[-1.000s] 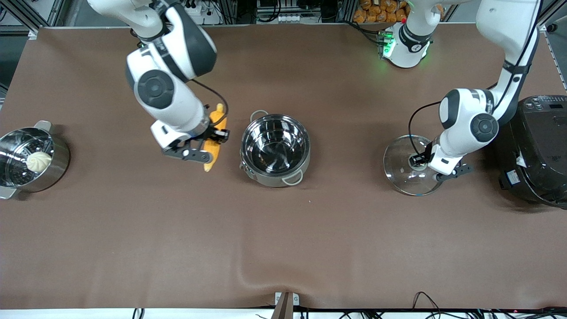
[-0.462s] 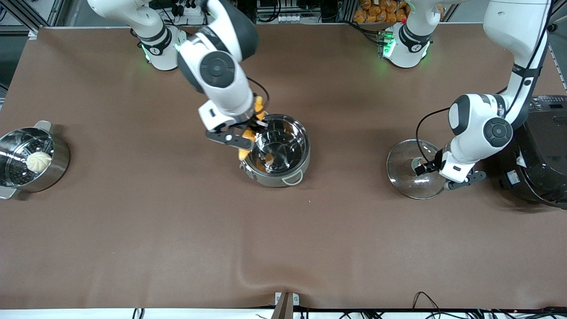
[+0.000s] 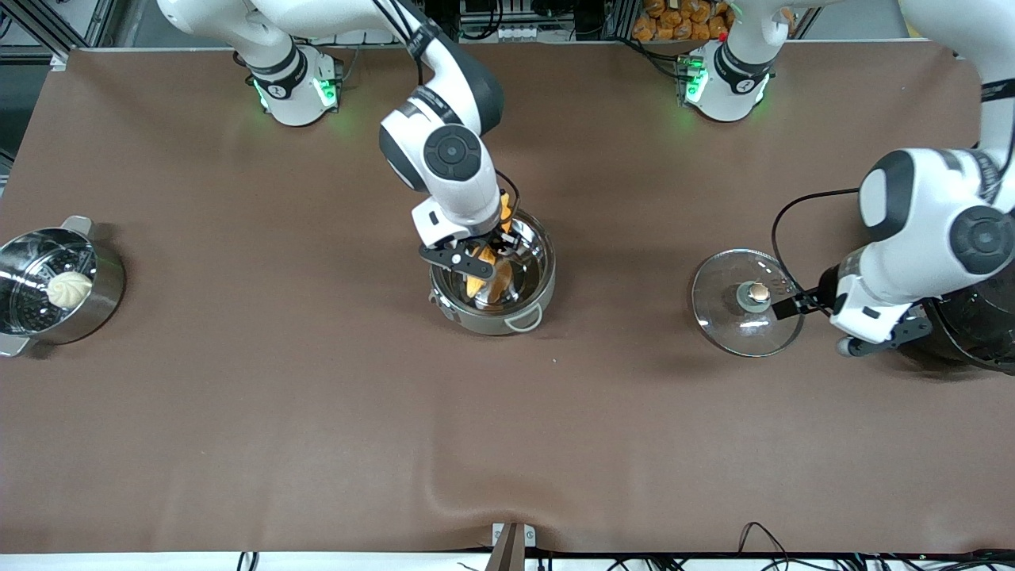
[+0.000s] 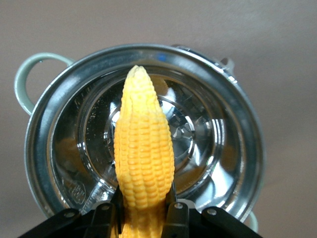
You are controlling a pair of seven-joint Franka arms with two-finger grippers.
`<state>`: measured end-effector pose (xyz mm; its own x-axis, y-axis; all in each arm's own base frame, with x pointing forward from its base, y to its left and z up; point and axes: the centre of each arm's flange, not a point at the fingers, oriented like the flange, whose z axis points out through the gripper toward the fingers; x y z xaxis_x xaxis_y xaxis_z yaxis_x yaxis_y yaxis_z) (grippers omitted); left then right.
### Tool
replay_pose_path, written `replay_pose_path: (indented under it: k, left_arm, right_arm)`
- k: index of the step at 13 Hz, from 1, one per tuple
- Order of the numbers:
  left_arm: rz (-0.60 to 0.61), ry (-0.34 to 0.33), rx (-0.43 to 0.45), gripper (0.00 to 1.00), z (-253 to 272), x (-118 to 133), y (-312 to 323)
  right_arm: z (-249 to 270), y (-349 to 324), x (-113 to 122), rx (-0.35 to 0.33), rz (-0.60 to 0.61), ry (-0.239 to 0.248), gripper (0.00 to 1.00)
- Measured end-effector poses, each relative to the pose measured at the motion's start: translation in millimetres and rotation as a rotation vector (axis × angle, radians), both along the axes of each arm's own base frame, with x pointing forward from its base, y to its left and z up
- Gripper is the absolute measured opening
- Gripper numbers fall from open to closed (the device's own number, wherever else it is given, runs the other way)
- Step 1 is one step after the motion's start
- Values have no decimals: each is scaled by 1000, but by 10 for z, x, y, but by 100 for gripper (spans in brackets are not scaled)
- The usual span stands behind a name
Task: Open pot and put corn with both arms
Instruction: 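Lower the lid with the left gripper while the right gripper carries corn over pot, then lower the corn into the pot and open the right gripper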
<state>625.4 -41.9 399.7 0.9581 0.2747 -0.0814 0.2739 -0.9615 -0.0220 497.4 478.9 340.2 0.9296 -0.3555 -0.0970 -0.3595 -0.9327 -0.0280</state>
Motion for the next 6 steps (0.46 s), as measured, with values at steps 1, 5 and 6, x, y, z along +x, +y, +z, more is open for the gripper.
replay_pose_path:
  k: [1,5,6]
  left_arm:
    - [-18,-6,-2,100,156,35,-20]
    - [-76,-2,-5,100,913,46,-49]
    - [-82,9,-4,100,1109,20,-30]
  right_arm:
    - [-78,29,-1,2,1,-3,34]
    - [-277,75,5,0,3,0,34]
    - [-284,74,11,0,2,0,41]
